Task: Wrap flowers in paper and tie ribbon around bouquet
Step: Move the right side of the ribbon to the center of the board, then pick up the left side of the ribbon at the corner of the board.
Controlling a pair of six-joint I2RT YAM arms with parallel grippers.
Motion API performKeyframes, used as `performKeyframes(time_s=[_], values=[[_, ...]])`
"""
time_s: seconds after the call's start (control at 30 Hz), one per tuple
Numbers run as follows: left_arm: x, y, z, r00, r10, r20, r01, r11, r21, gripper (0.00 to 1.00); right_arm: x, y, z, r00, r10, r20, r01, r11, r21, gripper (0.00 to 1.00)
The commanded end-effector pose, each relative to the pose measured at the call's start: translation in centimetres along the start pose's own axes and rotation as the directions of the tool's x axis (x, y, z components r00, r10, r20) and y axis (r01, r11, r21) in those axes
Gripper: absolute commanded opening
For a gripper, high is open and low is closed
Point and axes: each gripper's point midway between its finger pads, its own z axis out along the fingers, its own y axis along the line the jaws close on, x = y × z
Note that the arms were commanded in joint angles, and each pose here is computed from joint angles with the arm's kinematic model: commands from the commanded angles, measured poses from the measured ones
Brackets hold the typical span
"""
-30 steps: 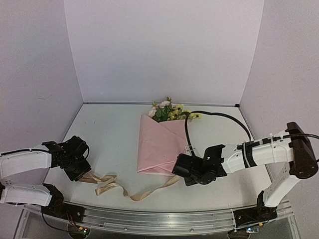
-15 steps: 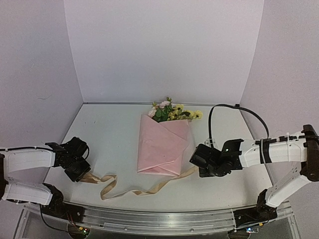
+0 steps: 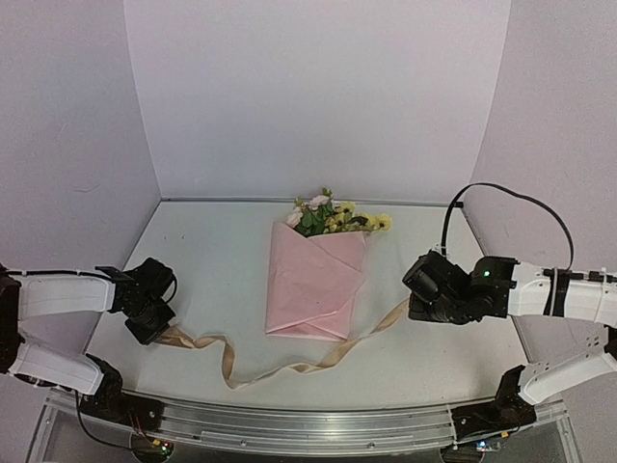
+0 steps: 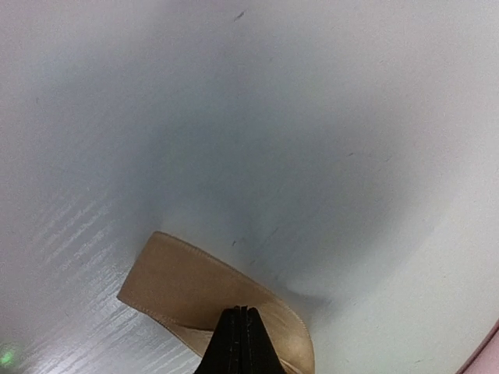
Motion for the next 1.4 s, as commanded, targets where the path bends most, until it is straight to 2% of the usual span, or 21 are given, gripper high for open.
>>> performKeyframes(time_s=[0.0,0.13,0.23,0.27,0.33,0.43,0.5,0.63,0.73,1.07,1.37], values=[[-6.6,-4.0,-6.0,0.971,0.067,0.232,-0.080,0.996,0.048,0.00,-2.1,-1.0,-1.5,0.998,0.002,0.063,-0.002,1.000,-0.003,0.00],[-11.9,-6.8,-13.5,0.907,0.071,0.415,-0.127,0.986,0.110,0.00,-4.0,-2.6,-2.6,0.995,0.026,0.094,-0.028,0.999,0.020,0.00],[-13.4,-7.5,-16.3,0.895,0.055,0.442,-0.124,0.984,0.128,0.00,-4.8,-3.7,-3.1,0.993,0.055,0.104,-0.058,0.998,0.022,0.00],[-12.9,-7.6,-16.1,0.908,0.048,0.415,-0.118,0.983,0.144,0.03,-4.8,-3.8,-3.2,0.993,0.060,0.102,-0.063,0.998,0.022,0.00],[-11.1,-7.0,-14.1,0.942,0.024,0.335,-0.079,0.985,0.151,0.21,-4.7,-3.9,-3.1,0.993,0.067,0.094,-0.069,0.997,0.019,0.00],[-8.5,-4.6,-10.2,0.974,-0.039,0.224,0.014,0.993,0.114,0.34,-4.0,-4.0,-2.9,0.994,0.080,0.075,-0.081,0.997,0.017,0.00],[-7.1,-2.8,-7.9,0.983,-0.105,0.150,0.090,0.990,0.105,0.38,-3.6,-4.2,-2.7,0.994,0.082,0.068,-0.084,0.996,0.019,0.00],[-5.6,0.3,-4.3,0.964,-0.263,0.046,0.258,0.962,0.093,0.40,-3.1,-4.5,-2.6,0.995,0.081,0.060,-0.083,0.996,0.019,0.00],[-5.0,1.2,-3.2,0.945,-0.327,0.012,0.325,0.941,0.094,0.41,-3.0,-4.5,-2.5,0.996,0.073,0.055,-0.075,0.997,0.021,0.00],[-3.0,0.7,-0.9,0.893,-0.438,-0.105,0.448,0.887,0.113,0.43,-3.0,-4.4,-2.4,0.997,0.051,0.053,-0.053,0.998,0.023,0.00],[-2.0,0.8,0.5,0.859,-0.492,-0.140,0.506,0.858,0.089,0.39,-2.8,-4.6,-2.2,0.997,0.052,0.051,-0.053,0.998,0.027,0.00]])
